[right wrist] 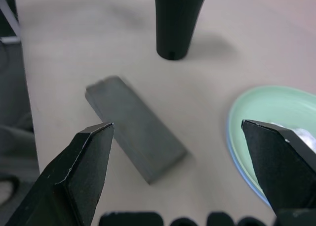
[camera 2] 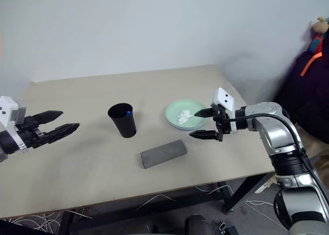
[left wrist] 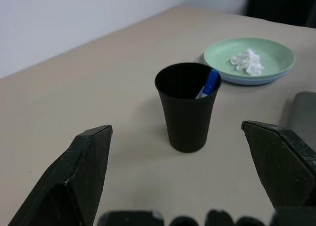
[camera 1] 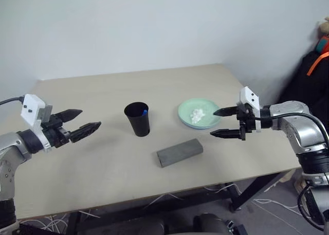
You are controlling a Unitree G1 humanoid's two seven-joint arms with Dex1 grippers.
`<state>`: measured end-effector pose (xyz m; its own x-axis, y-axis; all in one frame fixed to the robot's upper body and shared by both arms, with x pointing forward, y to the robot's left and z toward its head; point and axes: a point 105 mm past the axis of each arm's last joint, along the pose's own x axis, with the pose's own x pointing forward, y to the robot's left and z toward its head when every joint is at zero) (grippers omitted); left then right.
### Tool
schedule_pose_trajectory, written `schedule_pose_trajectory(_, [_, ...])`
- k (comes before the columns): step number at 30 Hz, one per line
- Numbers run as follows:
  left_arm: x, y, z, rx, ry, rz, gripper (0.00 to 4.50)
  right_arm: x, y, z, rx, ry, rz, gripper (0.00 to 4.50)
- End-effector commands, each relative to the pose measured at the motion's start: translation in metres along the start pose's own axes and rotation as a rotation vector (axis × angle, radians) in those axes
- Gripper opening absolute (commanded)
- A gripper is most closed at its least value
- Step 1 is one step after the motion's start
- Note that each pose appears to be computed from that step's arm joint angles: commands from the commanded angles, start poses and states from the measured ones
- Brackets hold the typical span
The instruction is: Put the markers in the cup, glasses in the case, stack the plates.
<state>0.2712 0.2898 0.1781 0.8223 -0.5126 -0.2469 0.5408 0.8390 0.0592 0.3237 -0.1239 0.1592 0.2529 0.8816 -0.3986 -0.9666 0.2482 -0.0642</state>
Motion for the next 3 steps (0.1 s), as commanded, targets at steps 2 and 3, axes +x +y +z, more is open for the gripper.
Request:
schedule_pose_trajectory(2, [-0.0055,-0.0035,0.0118,0.021,-0.044,0.022,4.46,0.0033,0.0040,0.0236,-0.066,-0.047,0.013,4.50])
schedule_pose_trajectory(3, [-0.0051,-0.0051,0.0079,0.011,-0.041,0.027,4.46,0.0057,0.0051,0.0238,-0.067,-0.053,0.020,4.50])
